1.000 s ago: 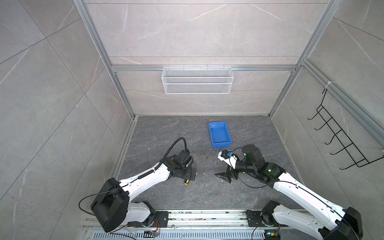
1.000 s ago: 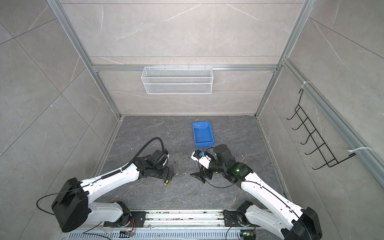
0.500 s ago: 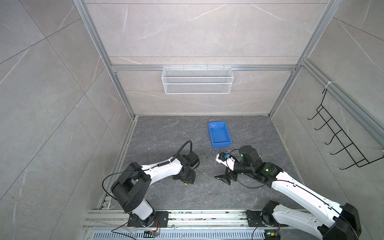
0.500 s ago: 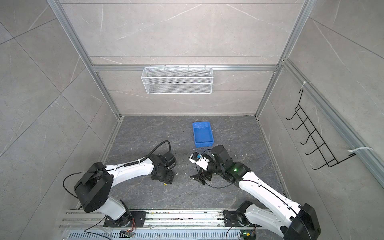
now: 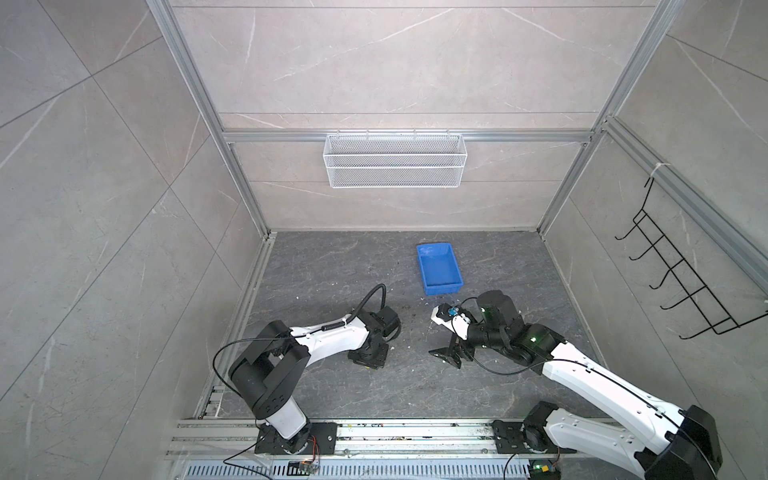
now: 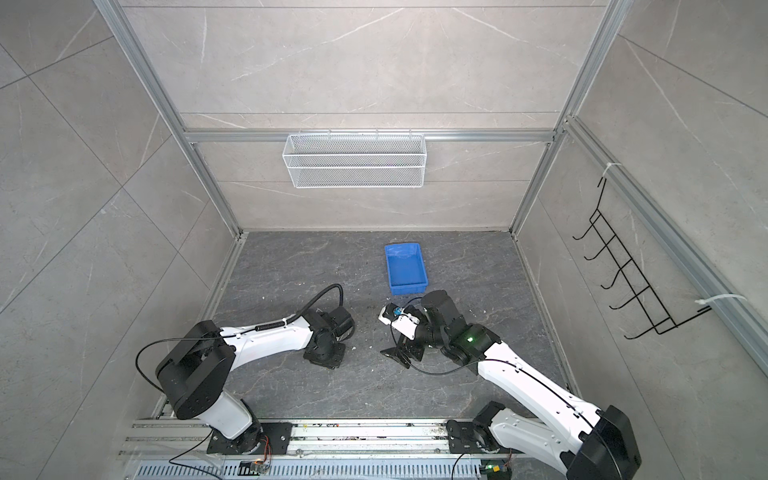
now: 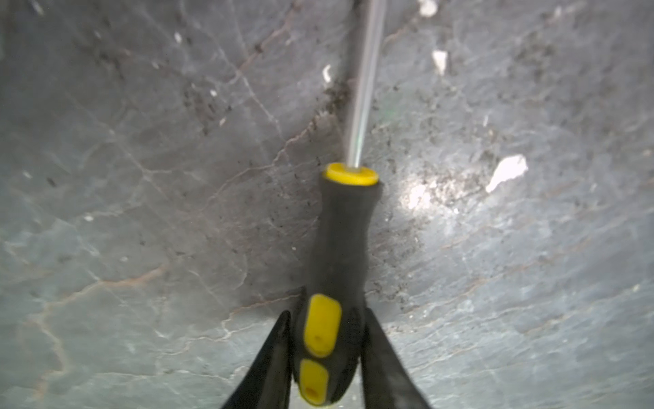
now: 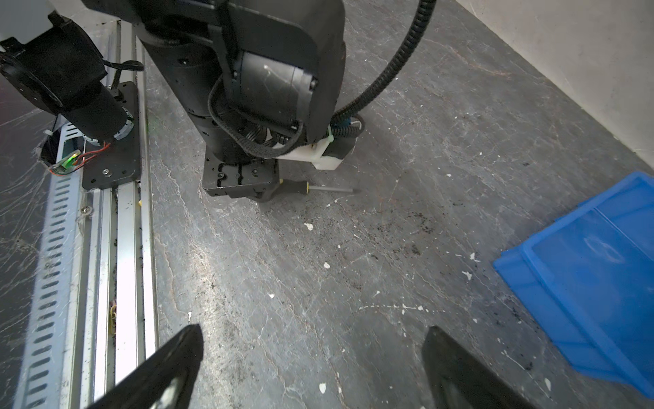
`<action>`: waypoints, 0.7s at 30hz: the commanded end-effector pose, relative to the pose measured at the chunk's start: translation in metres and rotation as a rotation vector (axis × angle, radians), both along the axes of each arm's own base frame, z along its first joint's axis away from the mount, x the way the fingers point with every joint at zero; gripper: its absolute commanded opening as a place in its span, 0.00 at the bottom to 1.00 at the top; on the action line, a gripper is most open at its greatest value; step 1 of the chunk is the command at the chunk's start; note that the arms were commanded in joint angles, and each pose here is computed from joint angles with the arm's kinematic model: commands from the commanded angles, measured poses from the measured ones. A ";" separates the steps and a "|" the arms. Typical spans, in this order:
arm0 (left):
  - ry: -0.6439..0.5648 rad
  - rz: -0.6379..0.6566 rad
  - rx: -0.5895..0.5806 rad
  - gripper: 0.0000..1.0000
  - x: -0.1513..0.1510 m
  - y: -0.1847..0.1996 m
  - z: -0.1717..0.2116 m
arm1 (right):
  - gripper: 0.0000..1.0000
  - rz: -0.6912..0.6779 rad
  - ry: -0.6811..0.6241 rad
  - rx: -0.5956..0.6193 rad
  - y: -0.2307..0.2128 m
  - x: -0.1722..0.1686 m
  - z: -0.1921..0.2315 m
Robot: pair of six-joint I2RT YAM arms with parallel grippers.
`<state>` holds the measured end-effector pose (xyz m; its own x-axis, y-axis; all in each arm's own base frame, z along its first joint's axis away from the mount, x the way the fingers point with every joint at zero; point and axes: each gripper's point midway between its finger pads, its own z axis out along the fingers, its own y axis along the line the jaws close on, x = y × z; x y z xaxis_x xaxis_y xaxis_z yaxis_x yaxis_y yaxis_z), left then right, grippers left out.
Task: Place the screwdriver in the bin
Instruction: 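Close the left gripper on the yellow-and-black screwdriver handle and lift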
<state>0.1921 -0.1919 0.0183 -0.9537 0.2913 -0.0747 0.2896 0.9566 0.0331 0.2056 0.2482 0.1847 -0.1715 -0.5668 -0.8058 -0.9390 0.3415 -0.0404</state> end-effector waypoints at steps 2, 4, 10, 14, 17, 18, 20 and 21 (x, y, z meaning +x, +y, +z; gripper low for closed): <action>0.011 0.022 0.001 0.16 -0.004 0.001 -0.005 | 0.99 -0.008 -0.036 0.010 0.004 0.007 0.014; 0.005 0.025 0.001 0.09 -0.003 0.002 -0.004 | 0.99 -0.012 -0.039 0.010 0.004 0.008 0.015; -0.028 0.031 -0.001 0.00 0.000 0.005 0.003 | 0.99 -0.019 -0.048 0.015 0.004 0.010 0.018; -0.090 0.026 -0.040 0.00 0.008 0.001 0.017 | 0.99 -0.030 -0.053 0.030 0.004 0.011 0.021; -0.155 0.014 -0.068 0.00 0.017 -0.002 0.030 | 0.99 -0.051 -0.068 0.056 0.005 0.013 0.026; -0.178 0.008 -0.076 0.00 0.020 -0.003 0.035 | 0.99 -0.060 -0.072 0.066 0.005 0.015 0.028; -0.225 0.002 -0.095 0.00 0.026 -0.004 0.046 | 0.99 -0.071 -0.080 0.085 0.005 0.016 0.033; -0.246 -0.006 -0.108 0.00 0.029 -0.006 0.052 | 0.99 -0.077 -0.087 0.095 0.005 0.017 0.036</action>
<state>0.2069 -0.1930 0.0472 -0.9365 0.2649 -0.2298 0.2708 0.9626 0.0060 0.2177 0.2500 0.1984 -0.1641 -0.5338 -0.8295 -0.9188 0.3888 -0.0685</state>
